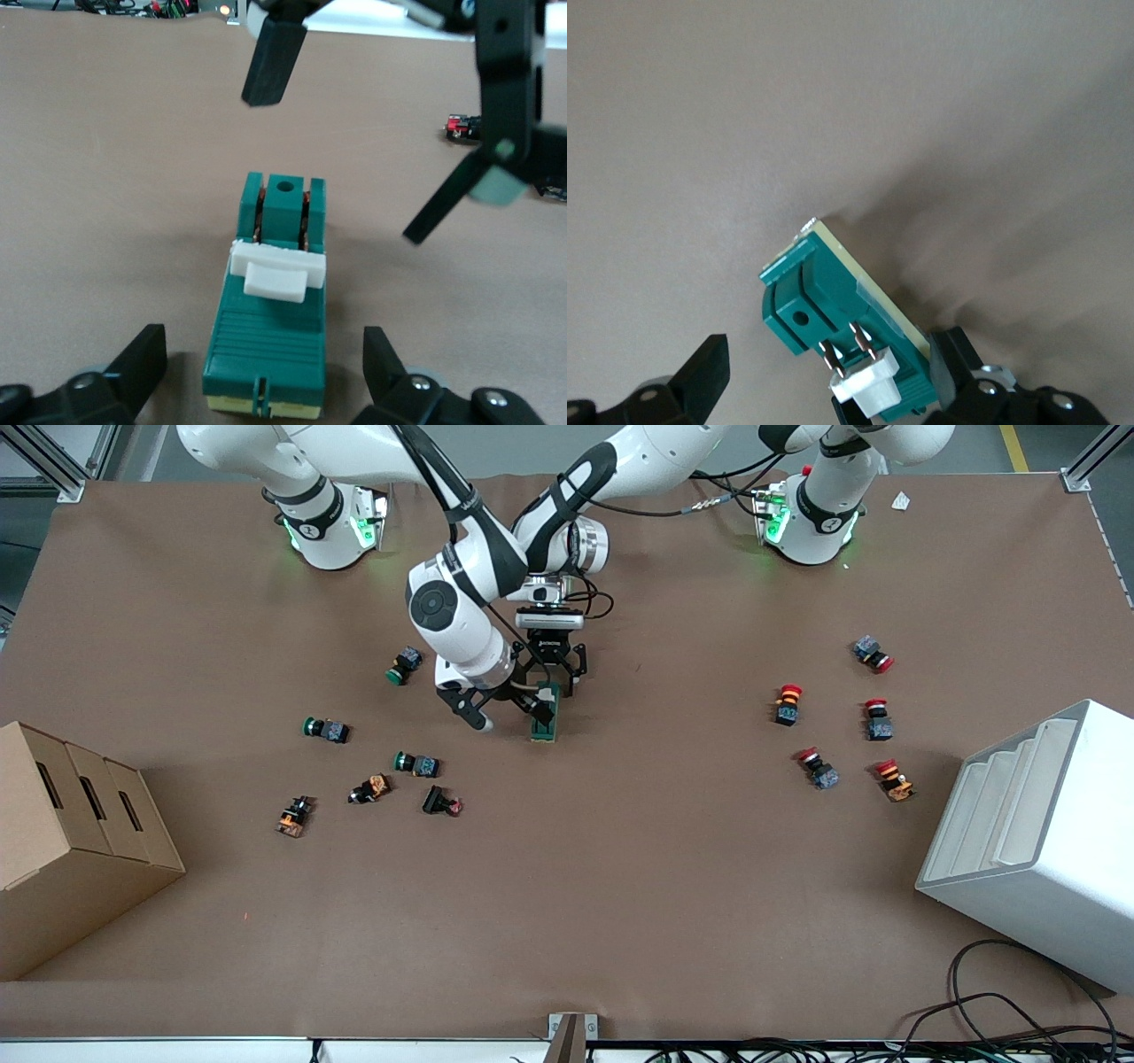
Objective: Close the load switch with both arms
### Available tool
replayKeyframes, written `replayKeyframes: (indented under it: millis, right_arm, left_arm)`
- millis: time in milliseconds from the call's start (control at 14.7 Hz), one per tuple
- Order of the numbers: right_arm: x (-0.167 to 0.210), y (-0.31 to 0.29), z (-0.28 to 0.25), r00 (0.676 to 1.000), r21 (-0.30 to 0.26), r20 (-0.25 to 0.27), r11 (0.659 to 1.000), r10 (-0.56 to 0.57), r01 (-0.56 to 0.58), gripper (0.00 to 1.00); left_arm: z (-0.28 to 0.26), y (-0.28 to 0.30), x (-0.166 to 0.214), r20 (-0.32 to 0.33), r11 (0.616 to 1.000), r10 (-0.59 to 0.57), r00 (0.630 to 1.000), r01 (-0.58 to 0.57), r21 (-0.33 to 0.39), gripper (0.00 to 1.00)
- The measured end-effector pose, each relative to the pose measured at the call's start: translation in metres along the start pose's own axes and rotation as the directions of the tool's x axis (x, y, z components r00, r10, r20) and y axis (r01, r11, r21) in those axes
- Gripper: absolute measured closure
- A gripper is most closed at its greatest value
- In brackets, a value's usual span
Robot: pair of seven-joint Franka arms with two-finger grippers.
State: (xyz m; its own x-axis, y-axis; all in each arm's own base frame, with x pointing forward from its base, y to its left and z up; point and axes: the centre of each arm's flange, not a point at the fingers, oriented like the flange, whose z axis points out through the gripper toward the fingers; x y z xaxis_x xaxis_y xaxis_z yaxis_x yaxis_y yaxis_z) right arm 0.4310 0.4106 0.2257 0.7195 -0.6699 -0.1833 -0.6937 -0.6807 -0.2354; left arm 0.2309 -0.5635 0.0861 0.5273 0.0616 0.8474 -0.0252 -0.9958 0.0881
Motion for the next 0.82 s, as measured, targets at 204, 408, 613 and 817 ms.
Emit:
replayKeyframes:
  millis: [204, 408, 613, 817]
  right_arm:
    - [-0.012, 0.003, 0.013, 1.0, 0.016, -0.002, 1.0, 0.008, -0.008, 0.0]
    - [-0.018, 0.005, 0.02, 1.0, 0.026, 0.001, 0.999, 0.021, -0.021, 0.0]
    - [-0.026, 0.006, 0.024, 1.0, 0.038, 0.002, 0.999, 0.028, -0.028, 0.0]
    - [-0.031, 0.004, 0.027, 0.999, 0.043, 0.01, 0.998, 0.04, -0.04, 0.0]
  left_arm:
    - [0.0, -0.001, -0.003, -0.021, 1.0, -0.003, 1.0, 0.003, -0.003, 0.05]
    - [0.0, -0.001, -0.003, -0.022, 1.0, -0.003, 1.0, 0.003, -0.003, 0.07]
    - [-0.003, 0.0, -0.005, -0.027, 1.0, 0.002, 1.0, -0.002, -0.007, 0.1]
    - [-0.007, 0.001, -0.011, -0.049, 1.0, 0.018, 0.999, -0.018, -0.009, 0.1]
